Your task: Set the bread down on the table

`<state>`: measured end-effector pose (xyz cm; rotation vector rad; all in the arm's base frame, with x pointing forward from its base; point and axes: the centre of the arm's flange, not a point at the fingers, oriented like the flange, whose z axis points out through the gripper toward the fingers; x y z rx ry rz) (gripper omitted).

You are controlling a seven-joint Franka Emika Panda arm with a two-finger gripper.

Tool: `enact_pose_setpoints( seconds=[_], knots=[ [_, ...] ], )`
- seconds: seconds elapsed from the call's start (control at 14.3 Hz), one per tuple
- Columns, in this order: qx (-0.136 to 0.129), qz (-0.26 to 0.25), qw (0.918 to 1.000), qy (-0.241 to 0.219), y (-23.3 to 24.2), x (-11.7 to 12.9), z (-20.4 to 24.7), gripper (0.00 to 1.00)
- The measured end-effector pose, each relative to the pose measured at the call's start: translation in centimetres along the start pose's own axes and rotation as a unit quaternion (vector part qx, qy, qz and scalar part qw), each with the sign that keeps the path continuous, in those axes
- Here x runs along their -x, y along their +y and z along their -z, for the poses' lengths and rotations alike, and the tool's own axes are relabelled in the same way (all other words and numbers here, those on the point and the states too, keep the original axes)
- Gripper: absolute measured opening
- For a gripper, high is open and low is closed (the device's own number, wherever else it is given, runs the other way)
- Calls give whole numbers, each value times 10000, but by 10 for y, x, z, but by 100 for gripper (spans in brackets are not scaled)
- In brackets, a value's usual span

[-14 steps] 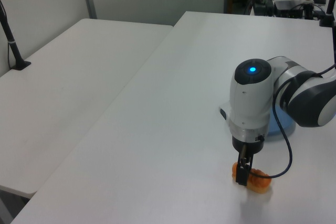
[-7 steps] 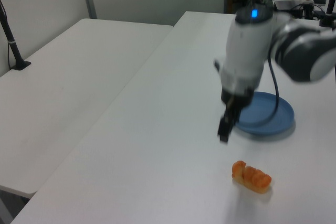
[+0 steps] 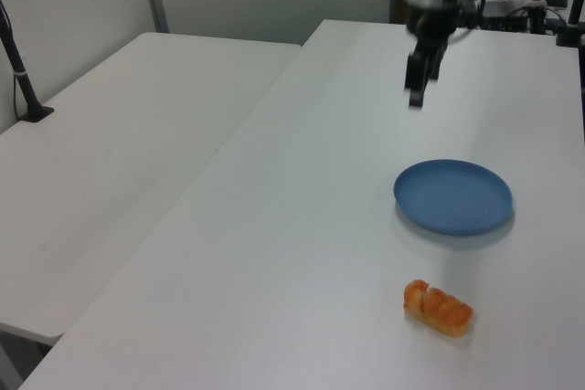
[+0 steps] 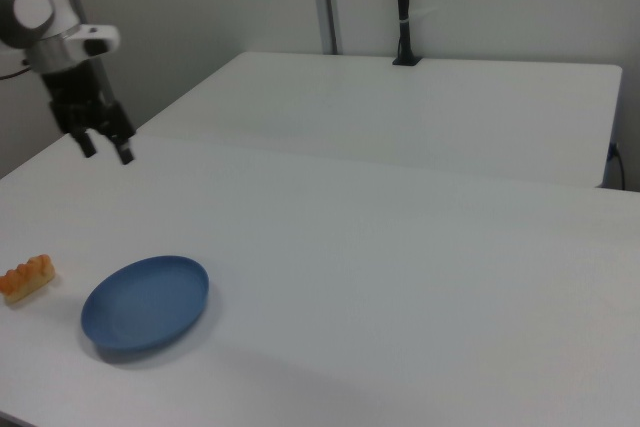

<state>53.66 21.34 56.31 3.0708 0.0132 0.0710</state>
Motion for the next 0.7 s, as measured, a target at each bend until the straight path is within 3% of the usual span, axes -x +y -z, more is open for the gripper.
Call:
enact_pose_setpoints(
  seconds=[0.35,0.49,0.7],
  knots=[
    [90,-293,9993,-198,224,-24,0,100],
    [89,-486,9985,-221,263,-22,-3,100],
    [91,-651,9977,-172,283,-21,2,100]
  ],
)
